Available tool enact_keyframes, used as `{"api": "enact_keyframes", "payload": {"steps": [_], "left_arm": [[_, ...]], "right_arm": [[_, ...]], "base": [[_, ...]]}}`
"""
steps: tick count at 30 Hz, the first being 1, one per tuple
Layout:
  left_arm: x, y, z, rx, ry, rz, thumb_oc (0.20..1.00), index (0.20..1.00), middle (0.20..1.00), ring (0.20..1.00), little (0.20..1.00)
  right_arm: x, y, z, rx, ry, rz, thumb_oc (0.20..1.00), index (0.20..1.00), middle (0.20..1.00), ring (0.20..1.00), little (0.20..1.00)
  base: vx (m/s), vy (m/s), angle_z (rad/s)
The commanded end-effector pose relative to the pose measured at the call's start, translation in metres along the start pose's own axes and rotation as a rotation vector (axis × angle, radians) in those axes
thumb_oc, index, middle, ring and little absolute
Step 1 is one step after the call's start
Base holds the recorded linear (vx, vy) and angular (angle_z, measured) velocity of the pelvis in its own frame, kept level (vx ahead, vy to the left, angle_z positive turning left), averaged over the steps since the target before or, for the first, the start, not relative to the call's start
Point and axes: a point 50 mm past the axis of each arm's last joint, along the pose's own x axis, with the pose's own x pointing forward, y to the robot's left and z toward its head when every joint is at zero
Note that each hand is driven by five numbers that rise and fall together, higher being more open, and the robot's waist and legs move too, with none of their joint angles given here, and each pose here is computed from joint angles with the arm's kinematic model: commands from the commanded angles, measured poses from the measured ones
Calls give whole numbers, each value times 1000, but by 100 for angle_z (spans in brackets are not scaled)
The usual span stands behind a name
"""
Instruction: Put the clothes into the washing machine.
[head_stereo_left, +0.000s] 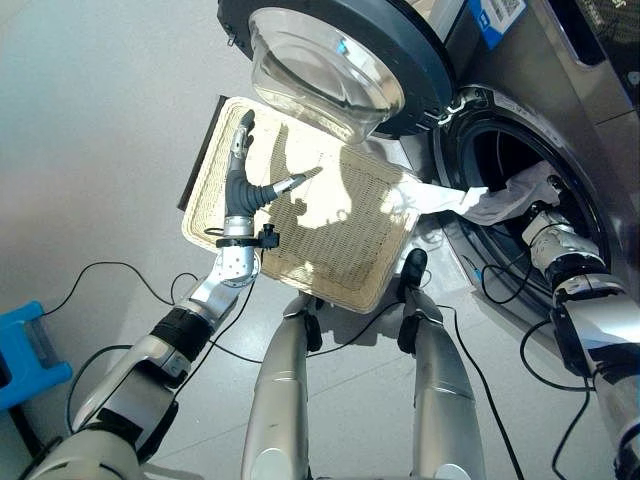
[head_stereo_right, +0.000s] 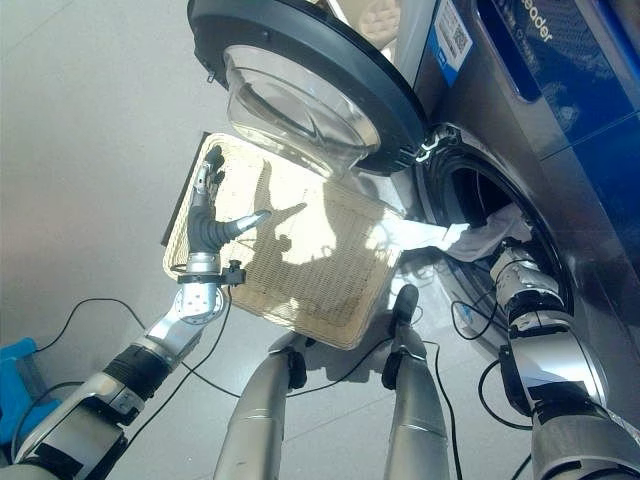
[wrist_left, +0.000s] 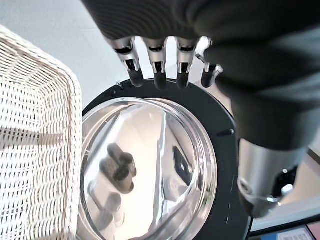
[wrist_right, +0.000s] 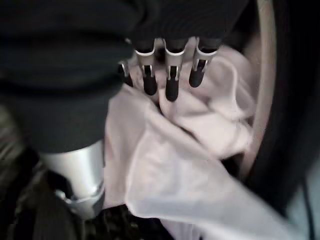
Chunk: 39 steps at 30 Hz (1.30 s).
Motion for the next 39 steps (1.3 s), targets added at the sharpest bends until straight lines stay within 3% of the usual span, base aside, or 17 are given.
{"api": "enact_keyframes", "payload": {"steps": [1,4,7,14,24,28,39], "left_arm": [[9,0,18,-59,-119,32,1000,1000,1000,1000,1000],[5,1,19,-55,-138,25,1000,1000,1000,1000,1000],[2,-1,18,-58,-136,23,1000,1000,1000,1000,1000],[-3,-7,19,-73,-144,16,1000,1000,1000,1000,1000],[-6,-8,19,-75,-140,27,1000,1000,1000,1000,1000],[-14,-5,17,-70,-125,36,1000,1000,1000,1000,1000],[-33,-3,3,-23,-72,61,1000,1000,1000,1000,1000]], "right_arm": [[18,-28,28,-304,-240,-125,1000,1000,1000,1000,1000],[16,-25,10,-502,-293,-93,1000,1000,1000,1000,1000],[15,-23,4,-543,-313,-82,1000,1000,1000,1000,1000],[6,-18,-17,-441,-285,-101,1000,1000,1000,1000,1000],[-5,-16,-33,-447,-344,-158,1000,1000,1000,1000,1000],[-18,-13,-63,-396,-284,-119,1000,1000,1000,1000,1000],[-47,-9,-84,-512,-517,-109,1000,1000,1000,1000,1000]], "base": [[0,0,0],[0,0,0],[0,0,0],[0,0,0],[-3,17,1],[3,19,0],[-2,6,-1]]}}
